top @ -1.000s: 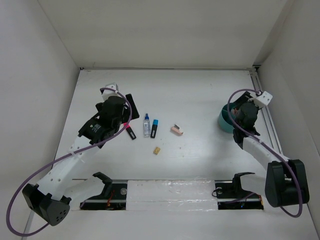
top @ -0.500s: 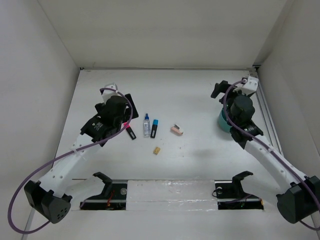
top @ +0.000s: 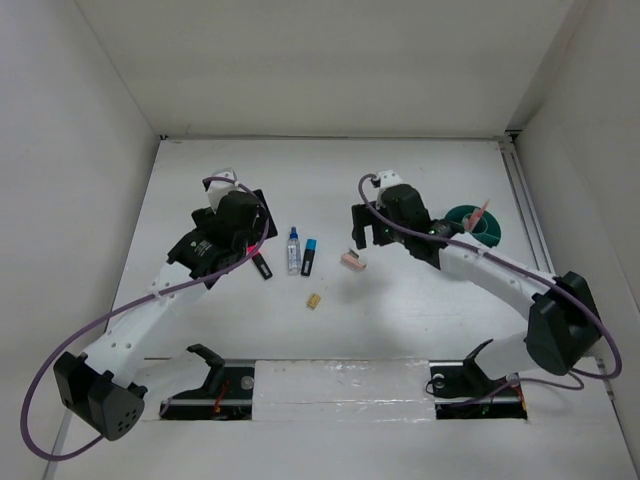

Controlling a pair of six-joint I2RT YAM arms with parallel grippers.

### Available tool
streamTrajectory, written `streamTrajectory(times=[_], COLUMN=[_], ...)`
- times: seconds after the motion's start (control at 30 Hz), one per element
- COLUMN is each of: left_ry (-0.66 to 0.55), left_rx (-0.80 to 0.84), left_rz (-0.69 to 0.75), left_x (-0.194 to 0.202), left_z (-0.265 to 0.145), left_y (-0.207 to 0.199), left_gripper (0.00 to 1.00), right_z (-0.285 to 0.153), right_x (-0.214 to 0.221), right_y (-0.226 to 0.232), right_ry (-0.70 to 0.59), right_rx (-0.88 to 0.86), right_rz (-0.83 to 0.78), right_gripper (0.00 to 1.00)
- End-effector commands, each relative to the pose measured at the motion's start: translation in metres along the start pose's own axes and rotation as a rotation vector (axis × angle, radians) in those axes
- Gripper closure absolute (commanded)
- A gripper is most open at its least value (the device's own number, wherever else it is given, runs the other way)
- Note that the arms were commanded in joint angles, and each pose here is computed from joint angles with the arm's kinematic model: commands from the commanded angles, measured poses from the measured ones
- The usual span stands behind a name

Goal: Sort the stationery into containers
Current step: Pick up the stationery from the center of the board.

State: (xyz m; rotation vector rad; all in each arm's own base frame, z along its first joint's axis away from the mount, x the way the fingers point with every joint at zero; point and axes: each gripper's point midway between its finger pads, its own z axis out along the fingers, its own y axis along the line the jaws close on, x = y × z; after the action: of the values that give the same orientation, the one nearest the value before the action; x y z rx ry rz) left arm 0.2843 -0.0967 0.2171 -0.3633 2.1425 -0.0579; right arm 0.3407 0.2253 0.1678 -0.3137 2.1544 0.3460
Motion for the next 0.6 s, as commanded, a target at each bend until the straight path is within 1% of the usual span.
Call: streamTrajectory(times=[0.0,0.13,0.27,0.33,0.37,0.57], left_ry=[-0.026,-0.021,-0.015,-0.015,-0.015,-0.015], left_rx=[-0.013,0.007,0.014,0.015,0.015,0.015], left_rz=[-0.020,-0.024,-0.015,-0.015,-0.015,-0.015], left_x=[-0.010,-0.010,-0.009,-0.009,-0.009,-0.009], left_z=[-0.002,-0.002,-0.003,-0.003,-0.003,-0.003], left_y=[0.001,-0.003,-0.004,-0.004,-0.004,-0.004], left_gripper=[0.00,0.00,0.00,0.00,0.00,0.00], right_z=[0.002,0.022,0.034,0.036,0.040,0.046], right_x=[0.029,0.065,0.080,0.084,0.093,0.094], right_y=[0.029,0.036,0.036,0.037,0.035,0.036], right_ry=[0.101,0.216,0.269,0.280,0.305,0.307], right_rx=[-0.112,-0.127,-0.138,-0.149,-0.144,-0.145], right_rz=[-0.038,-0.097,-0.123,-0.132,-0.144,-0.154], right_gripper=[0.03,0.03,0.03,0.03,0.03,0.04])
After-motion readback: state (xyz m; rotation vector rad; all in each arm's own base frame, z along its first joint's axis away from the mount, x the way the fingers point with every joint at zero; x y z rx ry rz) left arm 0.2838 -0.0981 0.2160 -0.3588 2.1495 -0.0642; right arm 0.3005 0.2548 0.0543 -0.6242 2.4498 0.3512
